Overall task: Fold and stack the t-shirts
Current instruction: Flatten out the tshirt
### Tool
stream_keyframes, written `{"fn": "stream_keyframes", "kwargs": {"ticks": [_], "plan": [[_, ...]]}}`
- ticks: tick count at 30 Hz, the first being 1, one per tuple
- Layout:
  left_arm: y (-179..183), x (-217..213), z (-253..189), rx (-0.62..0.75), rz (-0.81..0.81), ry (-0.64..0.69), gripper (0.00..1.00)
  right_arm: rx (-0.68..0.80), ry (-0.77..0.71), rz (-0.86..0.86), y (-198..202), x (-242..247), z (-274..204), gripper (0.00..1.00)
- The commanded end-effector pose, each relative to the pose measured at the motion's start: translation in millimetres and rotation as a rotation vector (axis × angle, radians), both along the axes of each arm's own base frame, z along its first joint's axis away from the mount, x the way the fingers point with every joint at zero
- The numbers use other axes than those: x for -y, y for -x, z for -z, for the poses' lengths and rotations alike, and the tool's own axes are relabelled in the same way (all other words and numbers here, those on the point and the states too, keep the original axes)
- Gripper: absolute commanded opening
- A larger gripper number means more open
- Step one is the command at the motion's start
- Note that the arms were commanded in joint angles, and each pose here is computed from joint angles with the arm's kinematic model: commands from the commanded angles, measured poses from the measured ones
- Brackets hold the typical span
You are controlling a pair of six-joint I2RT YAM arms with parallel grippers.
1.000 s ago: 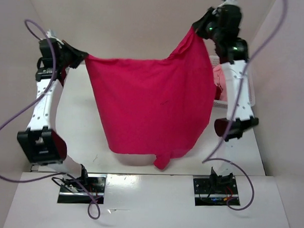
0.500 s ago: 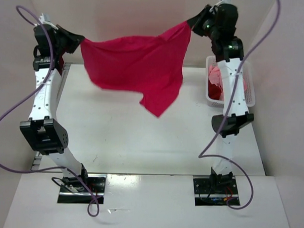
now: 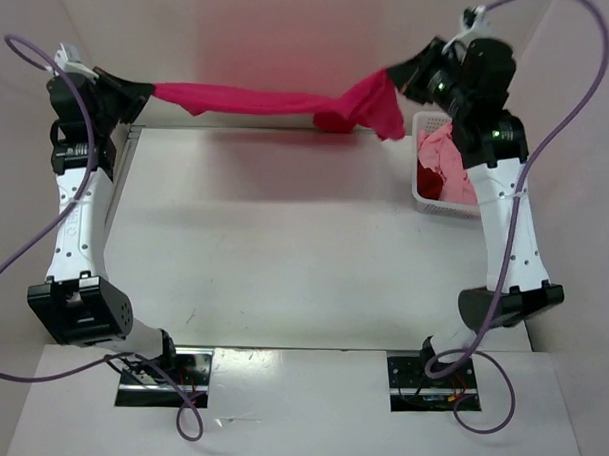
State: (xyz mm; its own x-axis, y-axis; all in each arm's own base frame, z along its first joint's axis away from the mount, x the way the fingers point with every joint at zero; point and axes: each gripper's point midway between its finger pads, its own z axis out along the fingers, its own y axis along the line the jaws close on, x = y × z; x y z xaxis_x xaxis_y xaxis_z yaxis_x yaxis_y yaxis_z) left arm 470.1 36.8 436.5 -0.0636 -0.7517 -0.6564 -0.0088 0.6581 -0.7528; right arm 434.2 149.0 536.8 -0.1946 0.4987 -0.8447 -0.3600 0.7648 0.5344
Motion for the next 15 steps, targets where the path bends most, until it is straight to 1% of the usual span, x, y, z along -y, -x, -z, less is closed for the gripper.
{"fn": "stream_keyframes", "kwargs": {"ticks": [1, 2, 4, 5, 6, 7, 8, 9, 10, 12, 13, 15], "plan": [[9.7, 1.2, 52.3, -0.074, 0.003, -0.013, 0.00, -0.203, 0.083, -0.006, 9.3, 0.7, 98.2, 0.00], [16.4, 2.6, 62.6, -0.087, 0.004, -0.020, 0.00, -0.327, 0.110, 0.003, 18.2, 4.6, 155.2, 0.00], [24.7, 4.4, 100.6, -0.153, 0.007, -0.012, 0.00, -0.427, 0.140, 0.000, 30.4, 7.5, 208.3, 0.00], [36.7, 5.2, 139.9, -0.224, -0.002, -0.006, 0.00, -0.529, 0.162, -0.003, 45.6, 10.7, 258.7, 0.00], [43.7, 6.9, 157.9, -0.255, -0.001, 0.002, 0.00, -0.569, 0.162, -0.034, 54.4, 7.4, 278.9, 0.00], [53.9, 5.7, 172.2, -0.280, -0.009, 0.009, 0.00, -0.676, 0.182, -0.037, 69.1, 10.4, 324.8, 0.00], [61.2, 7.9, 191.1, -0.319, -0.010, 0.030, 0.00, -0.711, 0.185, -0.048, 78.2, 10.5, 339.7, 0.00], [76.3, 12.2, 232.5, -0.406, -0.010, 0.061, 0.00, -0.748, 0.187, -0.060, 85.7, 10.0, 354.1, 0.00], [87.5, 15.5, 246.6, -0.438, -0.012, 0.081, 0.00, -0.804, 0.197, -0.061, 96.9, 12.3, 376.5, 0.00], [106.6, 17.0, 278.3, -0.511, -0.025, 0.115, 0.00, -0.865, 0.193, -0.070, 115.6, 13.8, 390.1, 0.00], [124.5, 16.6, 301.2, -0.565, -0.039, 0.133, 0.00, -0.912, 0.201, -0.070, 125.9, 15.9, 403.5, 0.00], [142.0, 14.0, 319.3, -0.619, -0.074, 0.141, 0.00, -0.999, 0.205, -0.065, 143.8, 19.2, 417.6, 0.00]]}}
